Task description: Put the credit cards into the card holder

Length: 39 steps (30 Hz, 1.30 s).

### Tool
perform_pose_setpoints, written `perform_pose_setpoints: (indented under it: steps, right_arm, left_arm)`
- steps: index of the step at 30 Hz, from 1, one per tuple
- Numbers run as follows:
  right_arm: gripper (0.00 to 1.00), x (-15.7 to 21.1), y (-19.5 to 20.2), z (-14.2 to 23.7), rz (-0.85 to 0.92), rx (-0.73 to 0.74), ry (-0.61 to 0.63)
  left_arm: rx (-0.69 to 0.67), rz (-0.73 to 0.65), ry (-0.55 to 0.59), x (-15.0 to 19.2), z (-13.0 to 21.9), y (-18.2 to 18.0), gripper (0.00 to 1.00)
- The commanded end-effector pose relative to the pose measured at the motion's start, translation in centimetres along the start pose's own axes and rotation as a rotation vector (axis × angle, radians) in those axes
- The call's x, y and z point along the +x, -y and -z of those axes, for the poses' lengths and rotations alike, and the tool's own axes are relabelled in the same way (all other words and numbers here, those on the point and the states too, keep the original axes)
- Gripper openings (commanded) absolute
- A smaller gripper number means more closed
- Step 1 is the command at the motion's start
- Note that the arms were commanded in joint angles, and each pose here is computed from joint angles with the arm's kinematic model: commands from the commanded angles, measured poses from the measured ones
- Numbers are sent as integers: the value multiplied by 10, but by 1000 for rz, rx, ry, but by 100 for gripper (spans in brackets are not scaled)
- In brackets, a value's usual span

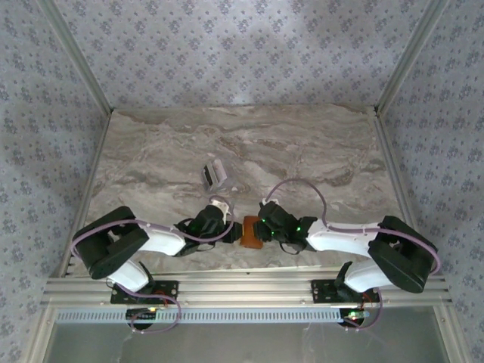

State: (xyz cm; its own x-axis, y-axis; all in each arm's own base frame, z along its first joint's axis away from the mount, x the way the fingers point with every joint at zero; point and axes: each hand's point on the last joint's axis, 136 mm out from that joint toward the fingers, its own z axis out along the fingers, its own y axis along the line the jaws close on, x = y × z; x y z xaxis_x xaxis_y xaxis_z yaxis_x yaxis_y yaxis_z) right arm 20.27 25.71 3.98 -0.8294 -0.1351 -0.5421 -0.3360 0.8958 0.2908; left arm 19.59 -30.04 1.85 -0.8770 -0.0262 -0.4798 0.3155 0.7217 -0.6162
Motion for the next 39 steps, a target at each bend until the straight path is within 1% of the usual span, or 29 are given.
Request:
perform_pose_setpoints:
  steps: [1, 4, 6, 9, 13, 16, 19, 25, 32, 35, 39]
  right_arm:
    - [37, -13, -34, 7, 34, -98, 8]
    - [35, -15, -29, 6, 30, -61, 7]
    - [35, -15, -29, 5, 30, -54, 1]
    - [35, -16, -23, 3, 26, -6, -4]
    - [36, -17, -27, 1, 20, -32, -6]
    - [39, -16, -30, 1, 20, -47, -15]
    - [39, -16, -43, 2, 10, -142, -24]
    - [37, -23, -62, 10, -25, -302, -15]
    - [37, -28, -72, 14, -66, -415, -17]
    - [39, -29, -75, 16, -74, -449, -14]
    - [45, -31, -80, 20, -76, -486, -9]
  left_arm:
    - [-164, 37, -129, 41, -14, -47, 19]
    - [-158, 45, -133, 42, -18, -47, 19]
    - [-158, 50, -136, 44, -19, -48, 19]
    - [-159, 53, -136, 44, -21, -49, 18]
    - [-158, 53, -139, 44, -23, -48, 18]
    - [-161, 53, -139, 44, -25, -48, 18]
    - [-158, 51, -140, 45, -28, -47, 17]
    - [-152, 50, -147, 47, -31, -46, 17]
    - [-136, 50, -152, 49, -35, -42, 17]
    - [-132, 48, -153, 49, -36, -41, 17]
    - [-125, 48, -157, 50, -38, -40, 19]
